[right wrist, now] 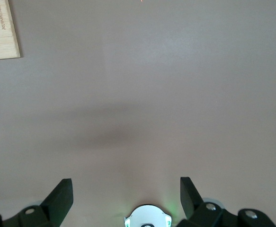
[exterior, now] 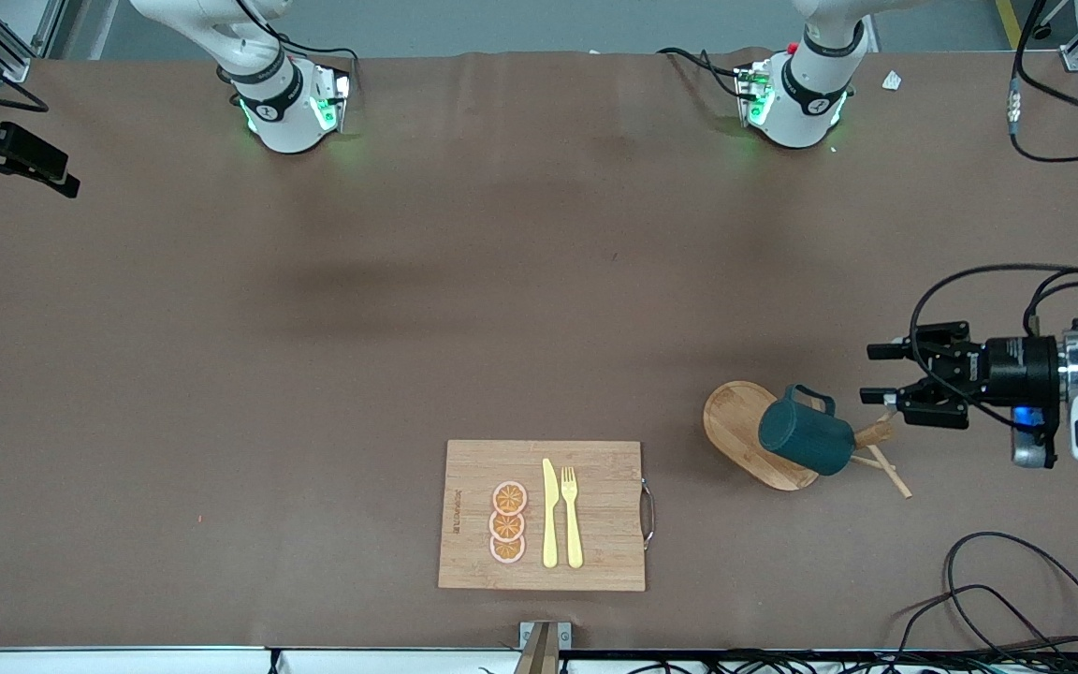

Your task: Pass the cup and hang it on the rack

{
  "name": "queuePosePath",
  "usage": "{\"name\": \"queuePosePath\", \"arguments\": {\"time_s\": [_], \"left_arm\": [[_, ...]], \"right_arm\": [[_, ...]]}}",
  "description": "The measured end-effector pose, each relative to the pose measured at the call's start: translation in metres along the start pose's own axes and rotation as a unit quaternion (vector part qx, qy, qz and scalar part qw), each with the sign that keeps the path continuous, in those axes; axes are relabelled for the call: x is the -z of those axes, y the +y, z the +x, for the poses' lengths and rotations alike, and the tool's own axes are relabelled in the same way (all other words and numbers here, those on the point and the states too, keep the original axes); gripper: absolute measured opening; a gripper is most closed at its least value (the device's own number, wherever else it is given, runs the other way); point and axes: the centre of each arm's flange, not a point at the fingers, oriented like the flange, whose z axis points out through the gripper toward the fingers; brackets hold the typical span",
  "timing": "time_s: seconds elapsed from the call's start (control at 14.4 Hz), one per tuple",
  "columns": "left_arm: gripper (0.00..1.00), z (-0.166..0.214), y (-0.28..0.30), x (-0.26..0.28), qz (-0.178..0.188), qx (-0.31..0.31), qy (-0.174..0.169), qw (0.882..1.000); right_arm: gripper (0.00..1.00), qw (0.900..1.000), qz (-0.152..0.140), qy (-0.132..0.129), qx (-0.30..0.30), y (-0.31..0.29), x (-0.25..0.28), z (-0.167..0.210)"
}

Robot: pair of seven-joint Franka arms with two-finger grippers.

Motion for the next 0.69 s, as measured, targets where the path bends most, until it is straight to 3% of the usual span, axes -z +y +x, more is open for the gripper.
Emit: {"name": "queuePosePath", "arguments": {"time_s": [0.14, 0.21, 0.28, 0.42, 0.69], "left_arm": [[0.92, -0.041, 0.008, 0.008, 0.05, -0.035, 0.063, 0.996], [0.99, -0.062, 0.012, 0.01, 0.081, -0.063, 0.097, 0.99], [1.0, -0.082, 0.015, 0.012, 0.116, -0.104, 0.131, 0.979], [1.0, -0.12, 0.021, 0.014, 0.183, -0.188, 0.188, 0.946], [1.0, -0.147, 0.016, 0.031, 0.266, -0.301, 0.237, 0.885]], "right_arm": [[1.0, 1.0, 0.0, 0.0, 0.0, 0.0, 0.0, 0.0], [1.0, 1.0, 0.0, 0.0, 0.001, -0.001, 0.0, 0.0], [1.0, 1.0, 0.0, 0.0, 0.001, -0.001, 0.0, 0.0], [1.0, 1.0, 0.0, 0.001, 0.001, -0.001, 0.001, 0.0], [1.0, 1.0, 0.0, 0.001, 0.001, -0.001, 0.001, 0.0]]}}
